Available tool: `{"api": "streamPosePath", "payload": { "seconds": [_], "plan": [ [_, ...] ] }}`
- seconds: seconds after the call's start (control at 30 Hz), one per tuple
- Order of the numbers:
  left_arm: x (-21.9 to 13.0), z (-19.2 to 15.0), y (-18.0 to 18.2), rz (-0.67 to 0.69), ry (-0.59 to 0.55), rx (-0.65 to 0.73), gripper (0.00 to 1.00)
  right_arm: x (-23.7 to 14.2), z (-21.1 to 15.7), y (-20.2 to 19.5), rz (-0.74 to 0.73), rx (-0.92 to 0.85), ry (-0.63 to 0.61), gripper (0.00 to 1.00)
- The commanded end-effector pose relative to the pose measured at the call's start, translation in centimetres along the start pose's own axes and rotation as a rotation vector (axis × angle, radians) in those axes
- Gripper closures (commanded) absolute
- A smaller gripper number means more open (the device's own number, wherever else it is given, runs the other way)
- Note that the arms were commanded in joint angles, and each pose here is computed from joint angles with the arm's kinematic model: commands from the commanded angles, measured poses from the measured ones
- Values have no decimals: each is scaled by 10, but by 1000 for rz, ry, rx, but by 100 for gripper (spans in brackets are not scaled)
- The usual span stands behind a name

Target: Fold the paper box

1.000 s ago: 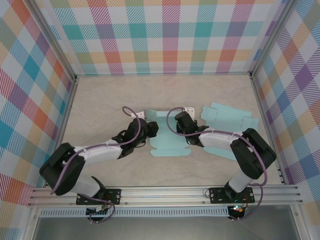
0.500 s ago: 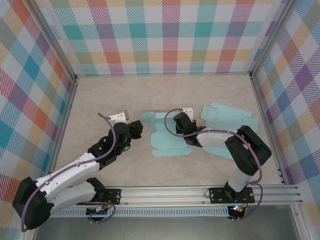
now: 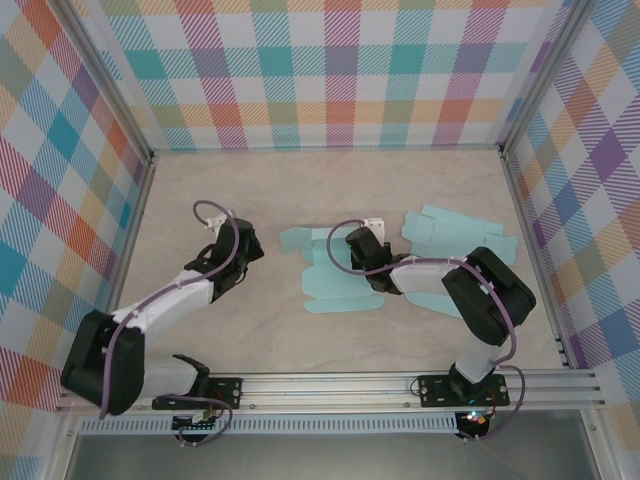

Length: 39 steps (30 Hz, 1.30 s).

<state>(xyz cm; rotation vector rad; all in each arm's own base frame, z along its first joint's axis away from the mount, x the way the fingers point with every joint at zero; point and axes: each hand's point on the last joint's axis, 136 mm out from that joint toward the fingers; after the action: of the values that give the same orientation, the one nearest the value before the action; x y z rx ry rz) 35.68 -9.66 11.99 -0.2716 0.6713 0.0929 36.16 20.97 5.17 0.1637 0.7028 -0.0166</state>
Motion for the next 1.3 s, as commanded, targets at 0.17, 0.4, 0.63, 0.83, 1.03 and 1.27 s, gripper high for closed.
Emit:
{"api": "streamPosePath", "payload": {
  "seconds": [0.17,0.4,0.63,0.83,1.03,1.27],
  "plan": [
    [49,9,-36,-122,39,-24,81,2,-2,5,13,-16,0,100],
    [76,-9,-49,-164,102,-23,83,4,-4,7,18,-18,12,100],
    [80,-19,-65,-262,117,-2,84,6,-7,8,16,-23,21,100],
    [69,-28,-80,-356,115,33,85,10,-9,8,10,-21,30,100],
    [58,-41,-95,-419,136,78,86,13,-12,8,3,-24,40,100],
    [46,-54,-118,-489,154,105,88,14,-12,9,-2,-25,43,100]
  ]
}}
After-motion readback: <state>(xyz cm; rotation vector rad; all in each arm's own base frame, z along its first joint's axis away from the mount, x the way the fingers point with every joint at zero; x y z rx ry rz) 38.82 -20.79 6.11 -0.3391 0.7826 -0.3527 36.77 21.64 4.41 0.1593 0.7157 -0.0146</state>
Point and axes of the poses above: each hand's point on the last joint's axis, 136 mm out from that joint toward the fingers, its own x axis out along the fingers, its own y axis along the line the jaws close on, z = x × y, and after that the axes turned 10 degrees about x, right-handed
